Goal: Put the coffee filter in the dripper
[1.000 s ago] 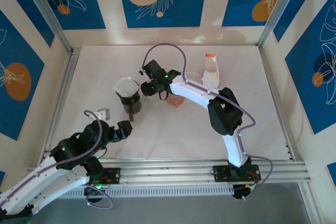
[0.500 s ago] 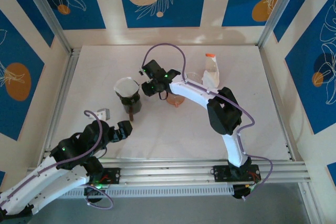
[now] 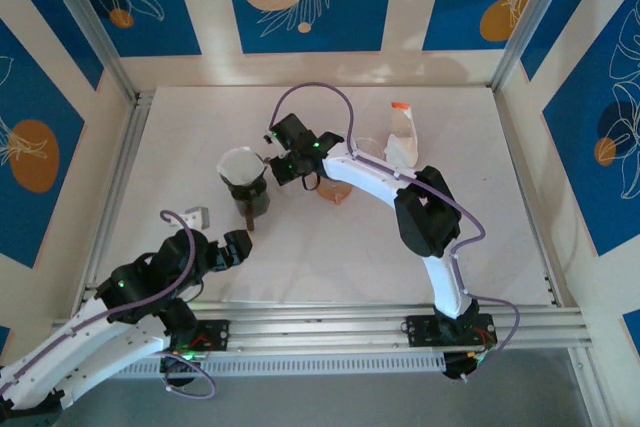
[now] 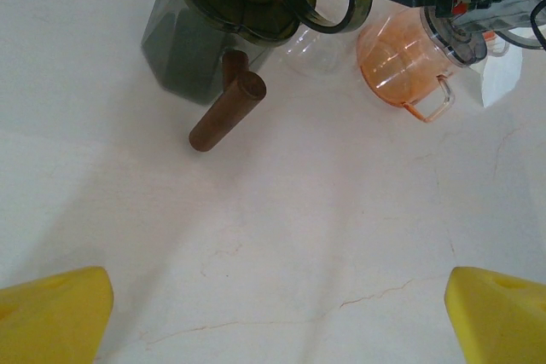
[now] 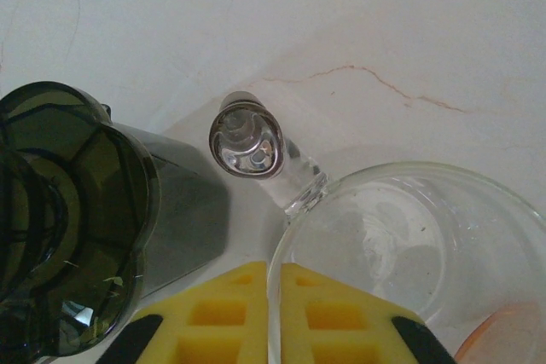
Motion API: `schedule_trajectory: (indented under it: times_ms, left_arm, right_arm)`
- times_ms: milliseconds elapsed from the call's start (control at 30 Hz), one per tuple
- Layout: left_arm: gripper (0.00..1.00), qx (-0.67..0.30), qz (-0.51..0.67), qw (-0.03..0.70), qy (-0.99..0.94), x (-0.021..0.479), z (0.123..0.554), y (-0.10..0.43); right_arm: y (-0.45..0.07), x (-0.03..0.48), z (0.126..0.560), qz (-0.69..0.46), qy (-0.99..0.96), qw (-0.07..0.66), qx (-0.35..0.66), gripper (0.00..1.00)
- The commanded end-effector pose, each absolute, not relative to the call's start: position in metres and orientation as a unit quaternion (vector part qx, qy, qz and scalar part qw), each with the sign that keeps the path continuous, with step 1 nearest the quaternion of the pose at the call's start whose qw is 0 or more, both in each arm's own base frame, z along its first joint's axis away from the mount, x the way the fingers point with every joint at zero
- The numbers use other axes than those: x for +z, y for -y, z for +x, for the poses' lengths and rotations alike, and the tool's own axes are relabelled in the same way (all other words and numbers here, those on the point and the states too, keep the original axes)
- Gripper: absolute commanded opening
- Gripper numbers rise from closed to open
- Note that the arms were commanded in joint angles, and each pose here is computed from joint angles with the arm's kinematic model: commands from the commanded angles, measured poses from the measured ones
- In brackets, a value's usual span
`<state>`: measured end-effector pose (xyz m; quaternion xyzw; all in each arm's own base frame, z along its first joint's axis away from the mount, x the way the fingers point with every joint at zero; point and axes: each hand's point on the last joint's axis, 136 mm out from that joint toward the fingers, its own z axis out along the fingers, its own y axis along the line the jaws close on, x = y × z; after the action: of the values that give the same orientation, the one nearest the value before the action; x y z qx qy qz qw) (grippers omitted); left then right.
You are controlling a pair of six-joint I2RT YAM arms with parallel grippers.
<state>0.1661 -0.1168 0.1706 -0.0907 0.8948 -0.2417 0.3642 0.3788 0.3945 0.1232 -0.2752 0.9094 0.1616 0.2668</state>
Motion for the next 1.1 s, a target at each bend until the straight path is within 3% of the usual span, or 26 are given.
schedule_trajectory:
  times_ms: [0, 267, 633, 1067]
  left_arm:
    - [1.0, -0.237, -0.095, 0.365, -0.895, 0.168, 0.167, 0.114]
    - [1.0, -0.239, -0.095, 0.367, -0.894, 0.17, 0.167, 0.114]
    - [1.0, -0.242, -0.096, 0.367, -0.893, 0.171, 0.167, 0.115]
    - [1.0, -0.24, -0.096, 0.369, -0.893, 0.169, 0.169, 0.116]
  right_arm:
    - [-0.401, 0.125, 0.371, -0.276, -0.911, 0.252, 0.176, 0.08]
    - [-0.397, 0.128, 0.357, -0.277, -0.914, 0.245, 0.167, 0.0]
    - [-0.38, 0.129, 0.332, -0.261, -0.927, 0.229, 0.143, 0.0]
    - [-0.331, 0.126, 0.253, -0.245, -0.943, 0.203, 0.101, 0.0]
